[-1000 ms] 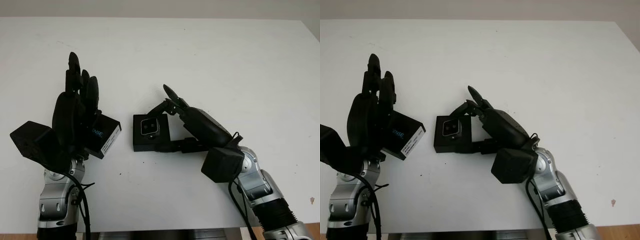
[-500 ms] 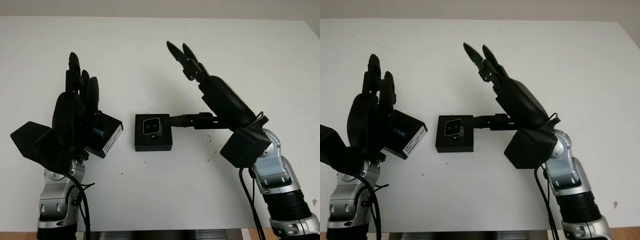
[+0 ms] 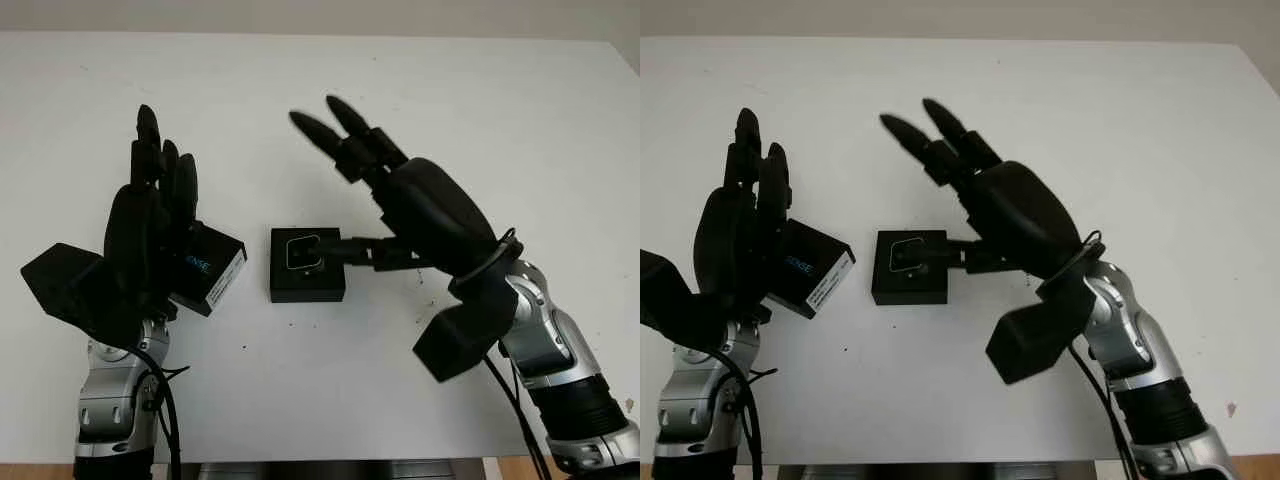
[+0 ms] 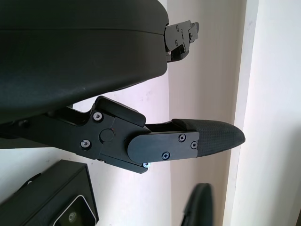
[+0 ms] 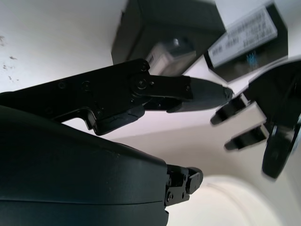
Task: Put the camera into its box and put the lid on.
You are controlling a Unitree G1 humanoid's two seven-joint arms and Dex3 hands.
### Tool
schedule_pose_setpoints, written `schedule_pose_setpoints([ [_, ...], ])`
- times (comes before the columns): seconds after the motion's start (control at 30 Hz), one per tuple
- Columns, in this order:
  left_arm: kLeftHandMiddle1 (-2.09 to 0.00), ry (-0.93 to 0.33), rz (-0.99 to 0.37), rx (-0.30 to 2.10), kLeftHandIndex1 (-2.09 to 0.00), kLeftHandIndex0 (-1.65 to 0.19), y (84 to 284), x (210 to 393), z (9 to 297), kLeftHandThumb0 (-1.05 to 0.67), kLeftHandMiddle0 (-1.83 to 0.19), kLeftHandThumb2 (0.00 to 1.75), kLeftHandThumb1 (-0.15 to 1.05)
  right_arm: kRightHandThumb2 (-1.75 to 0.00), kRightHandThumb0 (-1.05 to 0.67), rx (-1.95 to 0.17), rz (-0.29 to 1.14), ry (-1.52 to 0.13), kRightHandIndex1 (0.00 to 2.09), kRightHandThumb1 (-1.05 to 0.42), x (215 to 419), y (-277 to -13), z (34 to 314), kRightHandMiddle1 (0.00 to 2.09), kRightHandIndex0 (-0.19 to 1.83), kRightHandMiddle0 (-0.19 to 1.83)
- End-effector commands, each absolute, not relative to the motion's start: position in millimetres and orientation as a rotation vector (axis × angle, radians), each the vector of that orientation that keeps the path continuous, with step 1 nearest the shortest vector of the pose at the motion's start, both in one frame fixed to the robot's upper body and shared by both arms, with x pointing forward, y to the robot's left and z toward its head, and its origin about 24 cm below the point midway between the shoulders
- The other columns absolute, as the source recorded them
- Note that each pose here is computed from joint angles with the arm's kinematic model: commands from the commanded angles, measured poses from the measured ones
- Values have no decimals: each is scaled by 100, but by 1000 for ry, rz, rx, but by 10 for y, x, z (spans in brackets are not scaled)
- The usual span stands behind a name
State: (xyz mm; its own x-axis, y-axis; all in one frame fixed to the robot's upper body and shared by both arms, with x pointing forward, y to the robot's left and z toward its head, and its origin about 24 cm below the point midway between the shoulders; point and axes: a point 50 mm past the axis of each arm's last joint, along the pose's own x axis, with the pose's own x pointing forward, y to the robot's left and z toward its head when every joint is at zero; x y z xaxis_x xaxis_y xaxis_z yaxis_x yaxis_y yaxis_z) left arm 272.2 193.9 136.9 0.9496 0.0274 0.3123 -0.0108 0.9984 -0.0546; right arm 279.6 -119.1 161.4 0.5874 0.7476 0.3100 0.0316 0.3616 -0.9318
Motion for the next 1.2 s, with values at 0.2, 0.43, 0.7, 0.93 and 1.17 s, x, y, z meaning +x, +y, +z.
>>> schedule_pose_setpoints([
  [0.2, 0, -331, 29, -47, 0, 19, 1947, 2704, 1409, -78, 19, 48, 105, -58, -77, -1188, 650, -859, 7, -105, 2738, -1178, 1527, 31, 0, 10],
  [0.43, 0, -328, 28, -39, 0, 19, 1955, 2696, 1410, -79, 19, 49, 105, -54, -81, -1228, 675, -831, 6, -105, 2742, -1229, 1458, 41, -1, 22],
  [0.7, 0, -328, 30, -35, 0, 19, 1974, 2685, 1406, -77, 19, 50, 105, -55, -82, -1302, 667, -773, 6, -105, 2760, -1332, 1322, 45, -1, 24],
  [0.93, 0, -326, 27, -16, 0, 19, 1992, 2670, 1416, -78, 19, 52, 105, -58, -85, -1328, 678, -704, 5, -105, 2746, -1399, 1211, 46, -3, 21],
  [1.17, 0, -327, 25, -11, 0, 19, 2005, 2655, 1424, -79, 19, 52, 105, -58, -85, -1343, 693, -653, 5, -105, 2713, -1469, 1115, 47, -3, 19],
])
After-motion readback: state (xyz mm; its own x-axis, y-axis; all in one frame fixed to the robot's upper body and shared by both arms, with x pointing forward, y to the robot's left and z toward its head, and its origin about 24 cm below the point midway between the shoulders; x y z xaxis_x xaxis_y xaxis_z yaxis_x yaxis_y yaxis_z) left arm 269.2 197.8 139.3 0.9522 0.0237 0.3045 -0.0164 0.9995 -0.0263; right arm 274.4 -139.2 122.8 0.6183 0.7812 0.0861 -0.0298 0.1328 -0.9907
